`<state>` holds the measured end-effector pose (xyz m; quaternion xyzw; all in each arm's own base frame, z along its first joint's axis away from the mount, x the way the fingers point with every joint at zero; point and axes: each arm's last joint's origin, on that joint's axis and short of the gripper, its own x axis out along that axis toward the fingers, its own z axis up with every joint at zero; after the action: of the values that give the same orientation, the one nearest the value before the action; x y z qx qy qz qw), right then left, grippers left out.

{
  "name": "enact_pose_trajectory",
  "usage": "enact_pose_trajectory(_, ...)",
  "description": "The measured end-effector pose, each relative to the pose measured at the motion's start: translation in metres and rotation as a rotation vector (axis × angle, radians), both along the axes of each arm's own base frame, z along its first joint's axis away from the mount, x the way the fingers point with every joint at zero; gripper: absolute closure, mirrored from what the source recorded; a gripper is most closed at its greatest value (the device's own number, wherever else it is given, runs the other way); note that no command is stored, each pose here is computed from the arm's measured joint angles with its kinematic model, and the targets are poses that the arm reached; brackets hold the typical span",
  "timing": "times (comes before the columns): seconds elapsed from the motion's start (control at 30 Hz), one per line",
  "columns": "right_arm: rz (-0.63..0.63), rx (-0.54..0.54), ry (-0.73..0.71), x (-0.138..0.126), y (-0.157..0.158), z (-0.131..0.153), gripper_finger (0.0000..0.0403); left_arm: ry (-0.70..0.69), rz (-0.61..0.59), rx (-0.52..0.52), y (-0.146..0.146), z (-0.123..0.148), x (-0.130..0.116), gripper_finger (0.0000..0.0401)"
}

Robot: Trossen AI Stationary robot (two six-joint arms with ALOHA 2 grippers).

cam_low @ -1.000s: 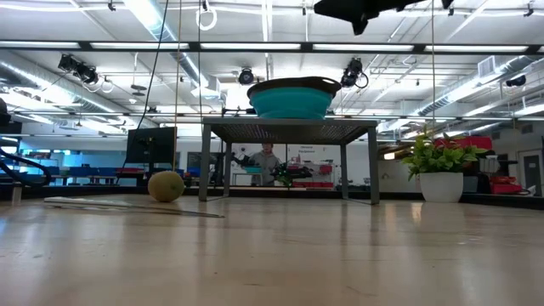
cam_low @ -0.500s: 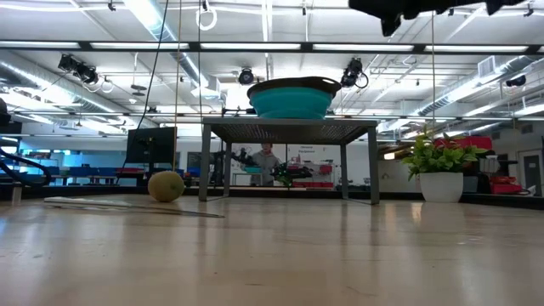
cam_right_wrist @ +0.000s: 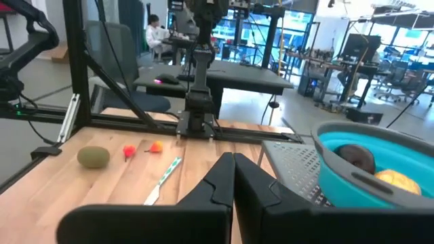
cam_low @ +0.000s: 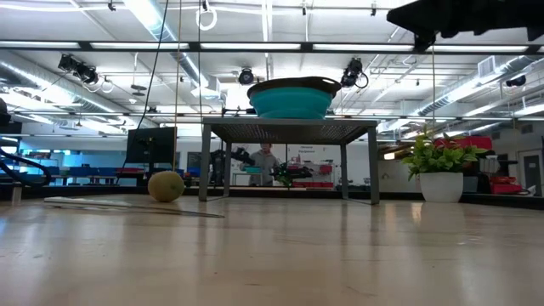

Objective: Pick & Place Fruit
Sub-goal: Put the top kiwi into the blue bin

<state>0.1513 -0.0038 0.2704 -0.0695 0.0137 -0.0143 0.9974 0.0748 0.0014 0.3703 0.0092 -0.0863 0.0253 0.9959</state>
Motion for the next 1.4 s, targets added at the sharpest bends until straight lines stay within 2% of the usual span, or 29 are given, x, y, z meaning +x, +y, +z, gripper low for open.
enact_pose_trajectory(0.23,0.027,0.049,-0.137,-0.012,0.001,-0.018,0.0396,0.000,0.000,0.000,0.000,0.000,0.000,0.0334)
enact_pose_trajectory(0.5,-0.017,0.049,-0.201,-0.026,0.000,-0.035,0.0396,0.000,0.000,0.000,0.000,0.000,0.000,0.0334)
enact_pose_trajectory(1.03,-0.018,0.042,-0.212,-0.038,0.000,-0.064,0.0396,0.000,0.000,0.000,0.000,0.000,0.000,0.0334)
enact_pose_trajectory(1.4,-0.072,0.016,-0.211,-0.042,-0.001,-0.078,0.0396,0.000,0.000,0.000,0.000,0.000,0.000,0.0334)
